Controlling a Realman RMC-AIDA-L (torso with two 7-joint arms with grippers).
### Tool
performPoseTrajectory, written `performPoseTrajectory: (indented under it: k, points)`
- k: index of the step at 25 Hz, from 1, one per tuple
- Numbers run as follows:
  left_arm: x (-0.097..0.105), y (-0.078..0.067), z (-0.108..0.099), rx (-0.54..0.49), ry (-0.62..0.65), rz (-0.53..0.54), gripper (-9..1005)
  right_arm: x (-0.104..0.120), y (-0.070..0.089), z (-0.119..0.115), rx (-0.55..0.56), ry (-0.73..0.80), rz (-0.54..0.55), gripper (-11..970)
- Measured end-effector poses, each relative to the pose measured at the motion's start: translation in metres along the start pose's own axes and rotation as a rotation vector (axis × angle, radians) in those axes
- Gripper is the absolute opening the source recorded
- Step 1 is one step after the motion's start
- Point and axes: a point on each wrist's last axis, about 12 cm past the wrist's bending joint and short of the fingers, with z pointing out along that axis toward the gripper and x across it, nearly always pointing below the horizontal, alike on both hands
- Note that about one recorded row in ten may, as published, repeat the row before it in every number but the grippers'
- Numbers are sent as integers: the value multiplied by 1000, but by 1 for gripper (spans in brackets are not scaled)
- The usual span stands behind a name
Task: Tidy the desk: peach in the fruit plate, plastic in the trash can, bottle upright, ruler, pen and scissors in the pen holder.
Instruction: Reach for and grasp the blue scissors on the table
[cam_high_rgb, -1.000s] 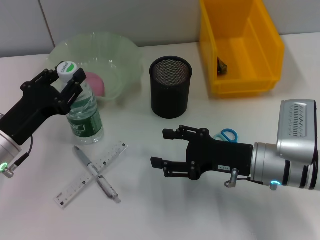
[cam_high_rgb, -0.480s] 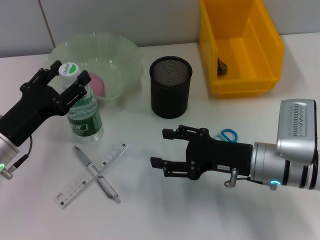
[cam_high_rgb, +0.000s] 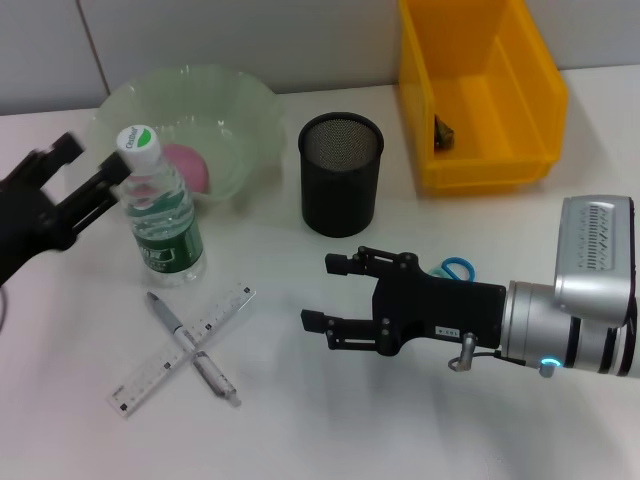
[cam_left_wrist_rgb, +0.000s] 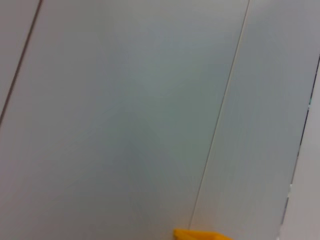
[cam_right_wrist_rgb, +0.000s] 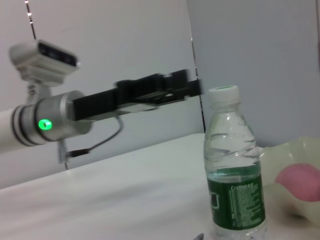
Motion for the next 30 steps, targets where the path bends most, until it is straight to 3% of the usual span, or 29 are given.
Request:
performPoseTrajectory:
  k: [7,8,12,14,22,30]
  points:
    - [-2,0,-6,11,3,-4,790,-1,-3,-4,28,-18,2,791]
    - [-10,-3,-35,108,53,-37,789,-1,-3,-4,30,-20,3,791]
    - [-11,-5,-40,145,78,-44,788,-1,-3,-8,36,-39,15,792]
    - [-12,-11,-48,222,129,-32,787,-1,-3,-9,36,-43,17,792]
    - [-6,-22,-40,332,293,-12,784,6,0,-38,113,-132,66,791]
    - [-5,-22,-25,348,475,20,783,10,0,-56,153,-162,117,792]
